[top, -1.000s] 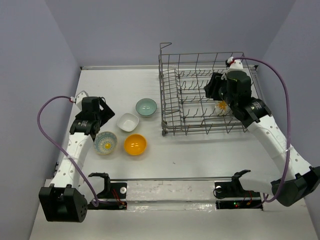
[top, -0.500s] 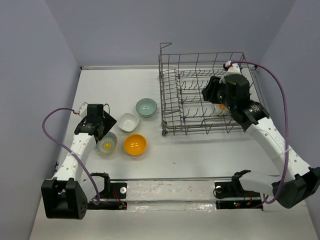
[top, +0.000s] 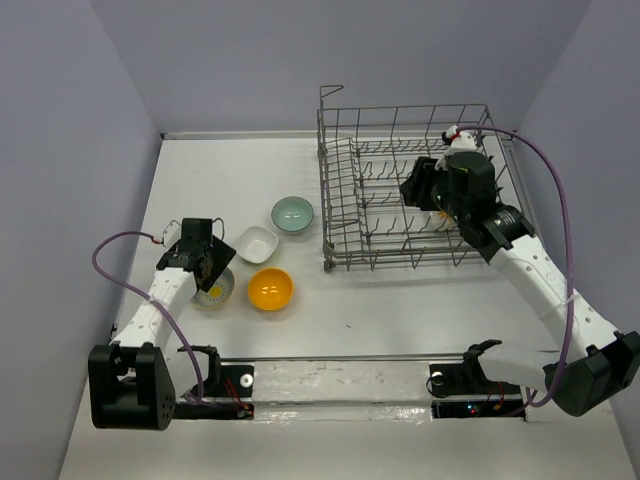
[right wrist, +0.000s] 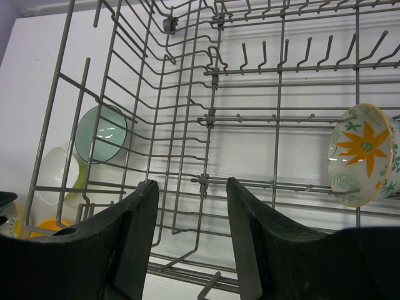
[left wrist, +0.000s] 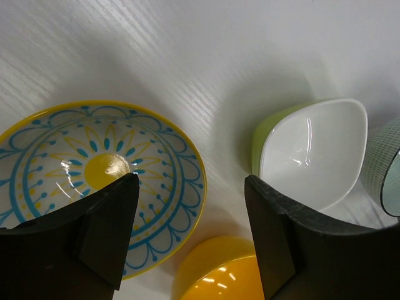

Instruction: Load the bowls into the dish rack

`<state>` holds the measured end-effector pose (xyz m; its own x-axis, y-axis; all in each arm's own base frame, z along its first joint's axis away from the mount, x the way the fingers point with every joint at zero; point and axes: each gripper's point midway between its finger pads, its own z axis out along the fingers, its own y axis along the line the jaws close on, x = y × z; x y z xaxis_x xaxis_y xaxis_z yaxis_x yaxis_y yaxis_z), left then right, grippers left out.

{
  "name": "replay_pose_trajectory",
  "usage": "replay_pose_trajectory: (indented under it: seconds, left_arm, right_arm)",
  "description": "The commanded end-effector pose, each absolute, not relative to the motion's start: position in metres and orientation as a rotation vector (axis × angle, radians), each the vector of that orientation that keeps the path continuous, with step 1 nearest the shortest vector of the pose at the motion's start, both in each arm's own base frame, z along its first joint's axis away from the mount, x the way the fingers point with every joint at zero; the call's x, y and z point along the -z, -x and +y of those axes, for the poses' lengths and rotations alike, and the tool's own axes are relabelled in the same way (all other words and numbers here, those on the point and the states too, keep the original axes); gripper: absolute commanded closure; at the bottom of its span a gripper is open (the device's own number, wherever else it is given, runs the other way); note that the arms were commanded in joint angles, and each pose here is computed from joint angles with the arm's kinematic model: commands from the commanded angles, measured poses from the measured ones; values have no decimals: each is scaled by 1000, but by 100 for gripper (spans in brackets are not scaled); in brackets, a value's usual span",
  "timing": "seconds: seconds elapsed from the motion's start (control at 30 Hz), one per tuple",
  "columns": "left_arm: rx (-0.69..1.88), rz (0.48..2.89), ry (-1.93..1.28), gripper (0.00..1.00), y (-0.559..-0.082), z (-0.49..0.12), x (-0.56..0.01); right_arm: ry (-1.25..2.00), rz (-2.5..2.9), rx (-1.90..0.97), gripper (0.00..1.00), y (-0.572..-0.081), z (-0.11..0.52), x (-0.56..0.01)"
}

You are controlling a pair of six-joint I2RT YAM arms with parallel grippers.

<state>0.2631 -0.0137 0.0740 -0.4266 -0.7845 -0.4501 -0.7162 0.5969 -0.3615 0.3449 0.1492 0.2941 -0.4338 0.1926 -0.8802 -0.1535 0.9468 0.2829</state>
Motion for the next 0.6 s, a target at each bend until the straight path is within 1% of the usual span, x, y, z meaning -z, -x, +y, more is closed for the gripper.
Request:
replay_pose_trajectory:
  seconds: [0.0, 0.27, 0.57]
  left_arm:
    - [142, 2192, 1223, 23, -272, -9, -70]
    - [110, 2213, 1235, 24, -276, -7, -56]
    - [97, 2227, 1236, 37, -276, -5, -49]
  right_arm:
    - [-24, 1920, -436, 46, -349, 157, -310]
    - [-20, 1928, -433, 46, -348, 157, -306]
    - [-12, 1938, -433, 46, -349, 158, -301]
